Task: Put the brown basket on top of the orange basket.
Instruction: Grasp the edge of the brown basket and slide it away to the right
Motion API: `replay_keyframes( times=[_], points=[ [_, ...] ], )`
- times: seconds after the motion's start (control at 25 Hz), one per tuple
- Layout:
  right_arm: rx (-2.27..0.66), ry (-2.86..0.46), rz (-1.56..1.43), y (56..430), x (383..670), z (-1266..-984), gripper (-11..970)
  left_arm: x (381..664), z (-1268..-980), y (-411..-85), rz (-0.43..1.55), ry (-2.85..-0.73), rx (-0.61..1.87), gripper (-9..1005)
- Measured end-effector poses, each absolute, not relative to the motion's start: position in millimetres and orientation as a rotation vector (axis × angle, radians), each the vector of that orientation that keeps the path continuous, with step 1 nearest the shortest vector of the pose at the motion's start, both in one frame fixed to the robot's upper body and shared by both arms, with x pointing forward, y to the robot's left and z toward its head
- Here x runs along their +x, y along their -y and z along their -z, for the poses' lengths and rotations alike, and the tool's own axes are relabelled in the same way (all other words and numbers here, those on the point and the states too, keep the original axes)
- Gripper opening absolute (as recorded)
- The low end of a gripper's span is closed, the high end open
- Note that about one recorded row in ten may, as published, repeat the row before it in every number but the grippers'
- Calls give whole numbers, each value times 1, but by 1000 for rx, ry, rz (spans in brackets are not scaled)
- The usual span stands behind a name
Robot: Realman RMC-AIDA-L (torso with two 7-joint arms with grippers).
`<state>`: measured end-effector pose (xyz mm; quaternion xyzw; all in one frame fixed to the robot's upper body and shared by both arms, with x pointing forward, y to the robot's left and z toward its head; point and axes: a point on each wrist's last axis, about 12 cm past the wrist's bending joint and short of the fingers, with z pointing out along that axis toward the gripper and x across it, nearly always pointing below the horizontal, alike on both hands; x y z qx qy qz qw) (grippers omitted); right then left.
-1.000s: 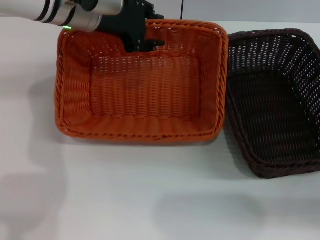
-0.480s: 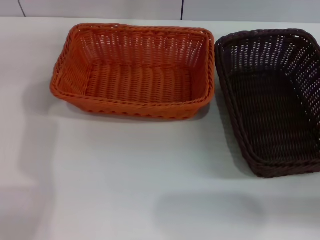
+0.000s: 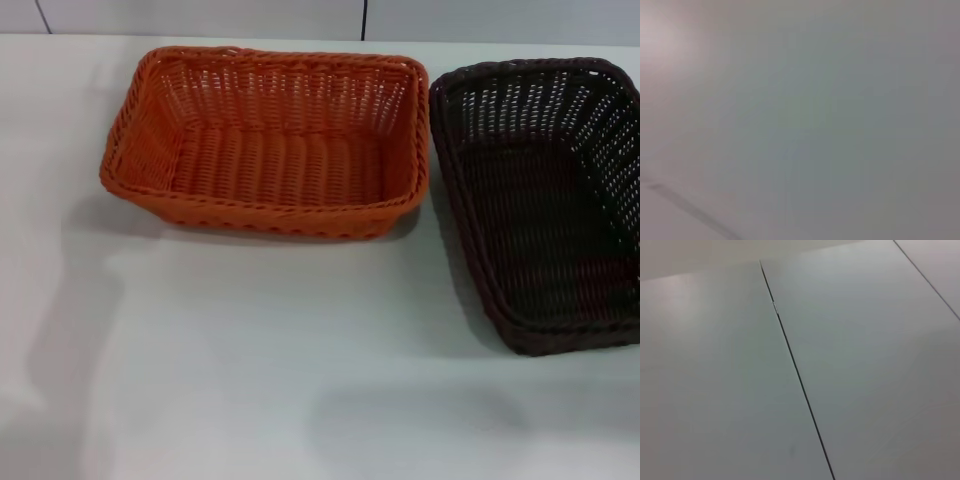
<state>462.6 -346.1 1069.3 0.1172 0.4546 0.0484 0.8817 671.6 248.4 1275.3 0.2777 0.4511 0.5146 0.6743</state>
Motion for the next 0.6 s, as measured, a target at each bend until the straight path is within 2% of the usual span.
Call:
replay_keyframes(
  times=[0.12,0.2,0.24,0.32,0.4,0.44,0.48,0.6],
  points=[
    [242,-948,-104,345,466,-1070,713,652,-1261,-256,-1158,-867,462,629],
    [240,-948,-106,345,466,-1070,713,638,-1250,-266,-1067,-808,341,629],
    [236,-946,-109,345,466,-1071,713,623,-1238,-276,-903,-782,234,629],
    [232,-942,-111,344,466,-1071,714,618,-1232,-280,-827,-782,207,629],
    [209,-928,-120,342,465,-1073,714,605,-1215,-292,-608,-812,147,629],
    [188,-918,-132,340,464,-1074,714,595,-1196,-303,-445,-853,115,629],
    [169,-907,-143,337,463,-1076,714,595,-1196,-303,-445,-853,115,629],
    [77,-838,-209,325,459,-1084,714,579,-1165,-319,-271,-926,63,629]
  ],
)
